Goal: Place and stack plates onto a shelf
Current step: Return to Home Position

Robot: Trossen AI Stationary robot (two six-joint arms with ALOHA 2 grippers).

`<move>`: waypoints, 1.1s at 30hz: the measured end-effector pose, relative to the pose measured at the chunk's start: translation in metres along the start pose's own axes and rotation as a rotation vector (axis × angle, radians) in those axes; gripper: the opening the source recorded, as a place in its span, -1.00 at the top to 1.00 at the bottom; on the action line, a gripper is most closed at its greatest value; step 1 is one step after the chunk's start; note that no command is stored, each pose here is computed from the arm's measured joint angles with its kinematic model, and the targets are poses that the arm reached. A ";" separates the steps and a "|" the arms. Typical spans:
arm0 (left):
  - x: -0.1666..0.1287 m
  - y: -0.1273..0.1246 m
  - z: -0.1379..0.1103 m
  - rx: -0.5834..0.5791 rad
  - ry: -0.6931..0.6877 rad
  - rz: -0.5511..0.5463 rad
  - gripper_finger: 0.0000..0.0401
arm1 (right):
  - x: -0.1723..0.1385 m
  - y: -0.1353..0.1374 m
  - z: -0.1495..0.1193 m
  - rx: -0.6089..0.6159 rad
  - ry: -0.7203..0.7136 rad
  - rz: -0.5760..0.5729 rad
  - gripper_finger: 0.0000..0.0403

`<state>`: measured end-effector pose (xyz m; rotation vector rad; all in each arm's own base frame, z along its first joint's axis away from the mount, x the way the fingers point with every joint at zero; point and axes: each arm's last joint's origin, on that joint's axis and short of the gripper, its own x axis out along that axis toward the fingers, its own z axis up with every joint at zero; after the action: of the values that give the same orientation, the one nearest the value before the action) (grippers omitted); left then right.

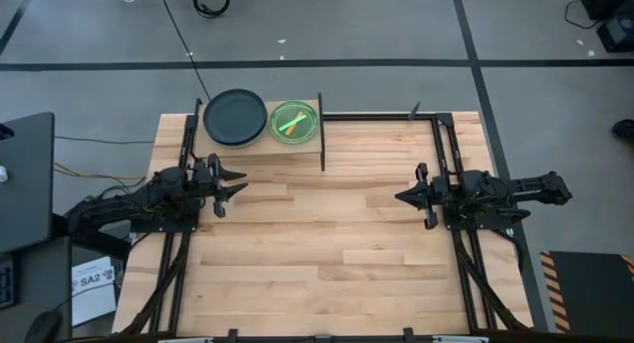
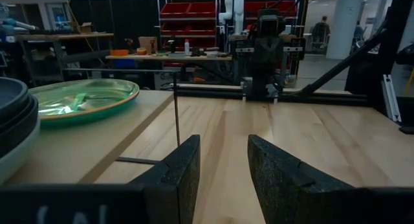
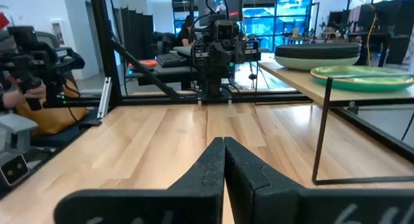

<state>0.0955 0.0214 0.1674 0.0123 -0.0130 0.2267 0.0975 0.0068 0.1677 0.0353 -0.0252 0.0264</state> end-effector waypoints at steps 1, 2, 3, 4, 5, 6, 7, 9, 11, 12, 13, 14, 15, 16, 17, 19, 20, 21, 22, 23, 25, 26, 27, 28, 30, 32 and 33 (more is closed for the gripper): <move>0.000 0.000 0.000 0.000 0.000 -0.001 0.32 | 0.000 0.000 0.000 -0.015 0.000 0.000 0.93; 0.000 0.000 0.000 0.000 0.000 -0.001 0.32 | 0.000 0.000 0.000 -0.029 0.000 0.000 0.93; 0.000 0.000 0.000 0.000 0.001 -0.001 0.32 | 0.000 0.000 0.000 -0.042 0.000 0.000 0.93; 0.000 0.000 0.000 0.000 0.001 -0.001 0.32 | 0.000 0.000 0.000 -0.059 0.000 0.000 0.93; 0.000 0.000 0.000 0.000 0.002 -0.001 0.32 | 0.000 0.000 0.000 -0.080 0.000 0.000 0.93; 0.000 0.000 0.000 0.000 0.002 -0.001 0.32 | 0.000 0.000 0.000 -0.099 0.000 0.000 0.93; 0.000 0.000 0.000 0.000 0.002 -0.001 0.32 | 0.000 0.000 0.000 -0.113 0.000 0.000 0.93; 0.000 0.000 0.000 0.001 0.002 0.002 0.32 | 0.000 0.000 0.000 -0.118 0.000 0.000 0.93; 0.000 0.000 0.000 0.000 -0.006 0.016 0.32 | 0.000 0.000 0.000 -0.115 0.000 0.001 0.92; 0.000 0.001 0.001 0.000 -0.015 0.022 0.32 | 0.000 0.000 0.000 -0.115 0.000 0.001 0.92; 0.000 0.001 0.001 0.000 -0.020 0.033 0.32 | 0.000 0.000 0.000 -0.115 0.000 0.001 0.92; 0.000 0.001 0.002 -0.001 -0.029 0.041 0.32 | 0.000 0.000 0.000 -0.115 0.000 0.001 0.92; 0.000 0.001 0.004 -0.001 -0.047 0.043 0.32 | 0.000 0.000 0.000 -0.115 0.000 0.001 0.92; 0.000 0.001 0.006 -0.002 -0.067 0.044 0.32 | 0.000 0.000 0.000 -0.115 0.000 0.001 0.92; 0.000 0.001 0.007 -0.002 -0.079 0.045 0.32 | 0.000 0.000 0.000 -0.115 0.000 0.001 0.92; 0.000 0.001 0.007 -0.002 -0.077 0.046 0.32 | 0.000 0.000 0.000 -0.115 0.000 0.001 0.92; 0.000 0.001 0.007 -0.003 -0.078 0.047 0.32 | 0.000 0.000 0.000 -0.115 0.000 0.001 0.92; 0.000 0.001 0.007 -0.003 -0.080 0.047 0.32 | 0.000 0.000 0.000 -0.115 0.000 0.001 0.92; 0.000 0.001 0.007 -0.003 -0.081 0.048 0.32 | 0.000 0.000 0.000 -0.115 0.000 0.002 0.92; 0.000 0.001 0.007 -0.003 -0.083 0.048 0.32 | 0.000 0.000 0.000 -0.115 0.000 0.002 0.92; 0.000 0.001 0.008 -0.003 -0.085 0.048 0.32 | 0.000 0.000 0.000 -0.115 0.000 0.002 0.92; 0.000 0.001 0.008 -0.003 -0.085 0.048 0.32 | 0.000 0.000 0.000 -0.115 0.000 0.002 0.92; 0.000 0.001 0.008 -0.003 -0.085 0.048 0.32 | 0.000 0.000 0.000 -0.115 0.000 0.002 0.92; 0.000 0.001 0.008 -0.003 -0.086 0.049 0.32 | 0.000 0.000 0.000 -0.115 0.000 0.002 0.92; 0.000 0.002 0.008 -0.003 -0.086 0.050 0.32 | 0.000 0.000 0.000 -0.115 0.000 0.002 0.92; 0.000 0.002 0.008 -0.003 -0.088 0.051 0.32 | 0.000 0.000 0.000 -0.115 0.000 0.002 0.92; 0.000 0.002 0.008 -0.003 -0.090 0.051 0.32 | 0.000 0.000 0.000 -0.115 0.000 0.002 0.92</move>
<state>0.0948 0.0227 0.1756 0.0191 -0.1032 0.2765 0.0975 0.0068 0.1678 -0.0799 -0.0268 0.0272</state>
